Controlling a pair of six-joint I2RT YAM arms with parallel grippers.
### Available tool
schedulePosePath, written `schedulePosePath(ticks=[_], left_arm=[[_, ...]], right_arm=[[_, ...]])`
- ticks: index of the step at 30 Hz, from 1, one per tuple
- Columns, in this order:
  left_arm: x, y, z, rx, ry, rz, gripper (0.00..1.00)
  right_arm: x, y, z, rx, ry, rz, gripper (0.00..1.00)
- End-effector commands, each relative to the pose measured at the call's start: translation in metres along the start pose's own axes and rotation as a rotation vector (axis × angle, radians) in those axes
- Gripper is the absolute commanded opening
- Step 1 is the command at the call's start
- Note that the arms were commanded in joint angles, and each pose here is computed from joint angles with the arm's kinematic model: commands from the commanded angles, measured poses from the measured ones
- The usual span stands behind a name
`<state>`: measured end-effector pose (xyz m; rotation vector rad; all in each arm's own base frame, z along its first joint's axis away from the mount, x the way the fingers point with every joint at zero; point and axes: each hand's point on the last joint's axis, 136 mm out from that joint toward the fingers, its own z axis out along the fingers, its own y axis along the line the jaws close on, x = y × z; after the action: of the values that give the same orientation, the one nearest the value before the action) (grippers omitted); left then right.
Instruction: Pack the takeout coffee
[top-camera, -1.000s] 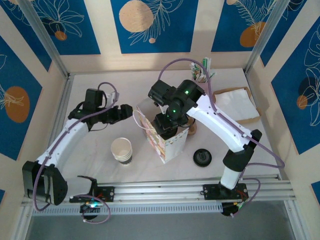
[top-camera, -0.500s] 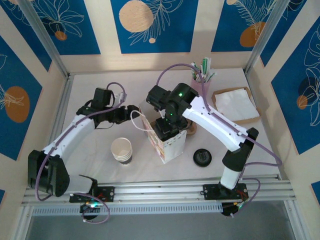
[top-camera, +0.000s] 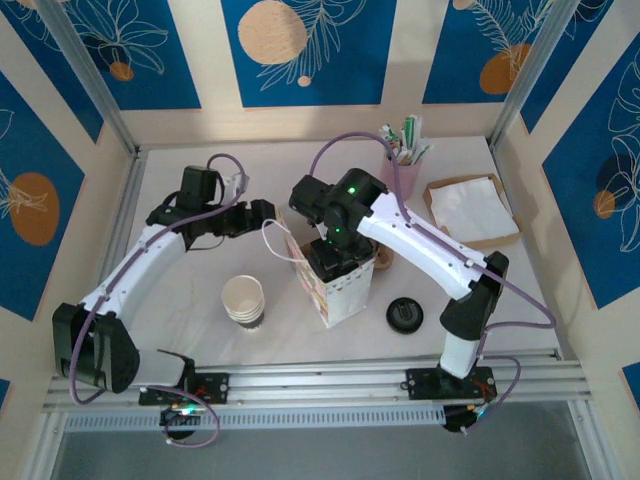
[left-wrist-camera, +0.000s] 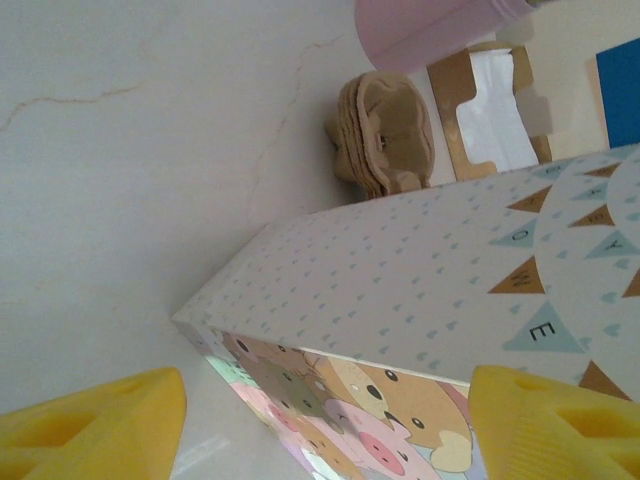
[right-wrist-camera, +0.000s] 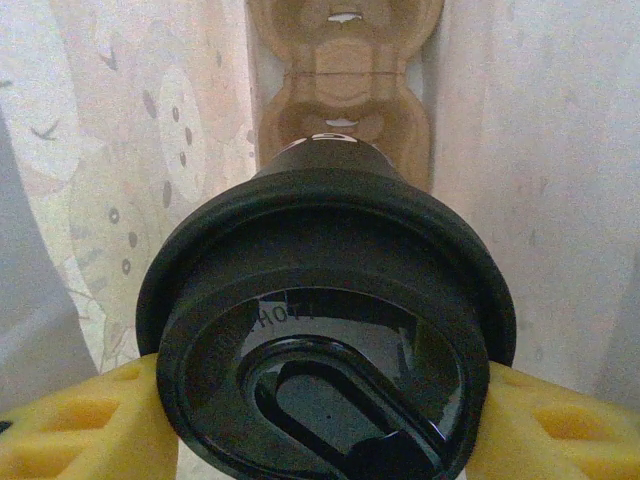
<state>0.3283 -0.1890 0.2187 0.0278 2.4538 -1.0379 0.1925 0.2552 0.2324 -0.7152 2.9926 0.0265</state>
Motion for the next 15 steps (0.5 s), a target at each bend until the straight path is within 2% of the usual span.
schedulePosePath(ticks=[1, 15], left_arm=[[-0.011, -0.006, -0.013, 0.006, -0.034, 0.037, 0.75], [-0.011, -0.002, -0.015, 0.009, -0.039, 0.029, 0.75]], right_arm=[[0.035, -0.018, 0.004, 0.076, 0.174, -0.018, 0.63], [0.029, -0.023, 0.017, 0.099, 0.216, -0.003, 0.62]])
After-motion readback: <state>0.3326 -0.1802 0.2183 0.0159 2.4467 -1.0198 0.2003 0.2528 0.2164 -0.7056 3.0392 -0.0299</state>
